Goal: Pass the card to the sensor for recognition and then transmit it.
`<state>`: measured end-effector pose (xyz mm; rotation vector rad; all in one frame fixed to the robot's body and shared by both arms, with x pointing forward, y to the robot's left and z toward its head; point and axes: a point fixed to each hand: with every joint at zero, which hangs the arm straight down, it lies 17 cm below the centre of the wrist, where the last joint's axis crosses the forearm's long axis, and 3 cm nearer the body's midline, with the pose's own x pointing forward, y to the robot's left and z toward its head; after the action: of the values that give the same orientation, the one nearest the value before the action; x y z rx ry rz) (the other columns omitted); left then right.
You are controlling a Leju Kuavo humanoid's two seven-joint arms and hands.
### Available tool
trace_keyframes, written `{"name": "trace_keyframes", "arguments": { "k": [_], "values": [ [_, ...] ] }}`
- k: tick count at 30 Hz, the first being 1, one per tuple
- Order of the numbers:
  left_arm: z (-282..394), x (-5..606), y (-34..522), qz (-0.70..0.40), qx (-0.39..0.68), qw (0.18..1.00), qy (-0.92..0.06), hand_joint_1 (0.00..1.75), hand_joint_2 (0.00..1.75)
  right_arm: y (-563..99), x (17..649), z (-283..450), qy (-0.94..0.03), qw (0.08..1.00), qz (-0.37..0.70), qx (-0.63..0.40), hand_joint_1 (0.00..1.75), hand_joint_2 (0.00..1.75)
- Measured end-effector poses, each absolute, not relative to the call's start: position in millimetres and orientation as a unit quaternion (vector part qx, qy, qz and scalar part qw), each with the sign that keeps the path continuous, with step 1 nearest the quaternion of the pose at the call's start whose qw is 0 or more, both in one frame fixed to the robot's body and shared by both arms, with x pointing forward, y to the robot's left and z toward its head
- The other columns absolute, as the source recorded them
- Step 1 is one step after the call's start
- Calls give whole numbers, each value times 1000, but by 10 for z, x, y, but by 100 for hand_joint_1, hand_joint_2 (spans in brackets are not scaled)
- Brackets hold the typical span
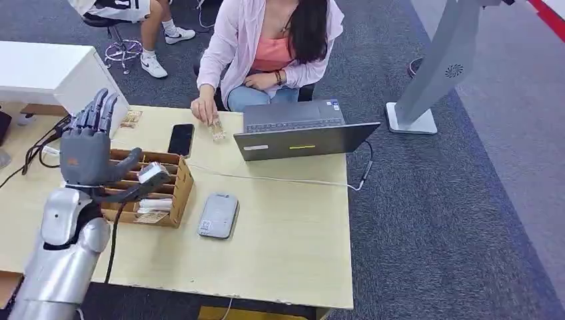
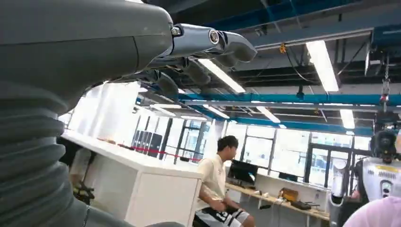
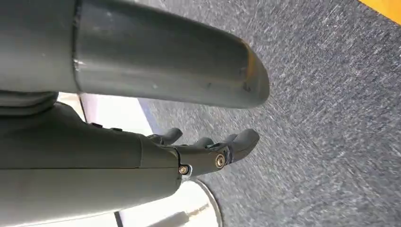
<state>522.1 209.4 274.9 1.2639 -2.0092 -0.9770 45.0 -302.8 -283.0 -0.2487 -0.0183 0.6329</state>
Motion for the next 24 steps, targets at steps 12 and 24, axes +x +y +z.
{"name": "trace_keyframes", "arguments": {
  "k": [12,24],
  "values": [
    [2658,4641,1989,-353,449,275,-774,0,175,-3024,409,-2833,-4,950,287,-121,0,0],
    [1181,3813,1937,-462,373,410,-693,0,175,-2935,326,-2836,5,958,260,-118,0,0]
  ]
}}
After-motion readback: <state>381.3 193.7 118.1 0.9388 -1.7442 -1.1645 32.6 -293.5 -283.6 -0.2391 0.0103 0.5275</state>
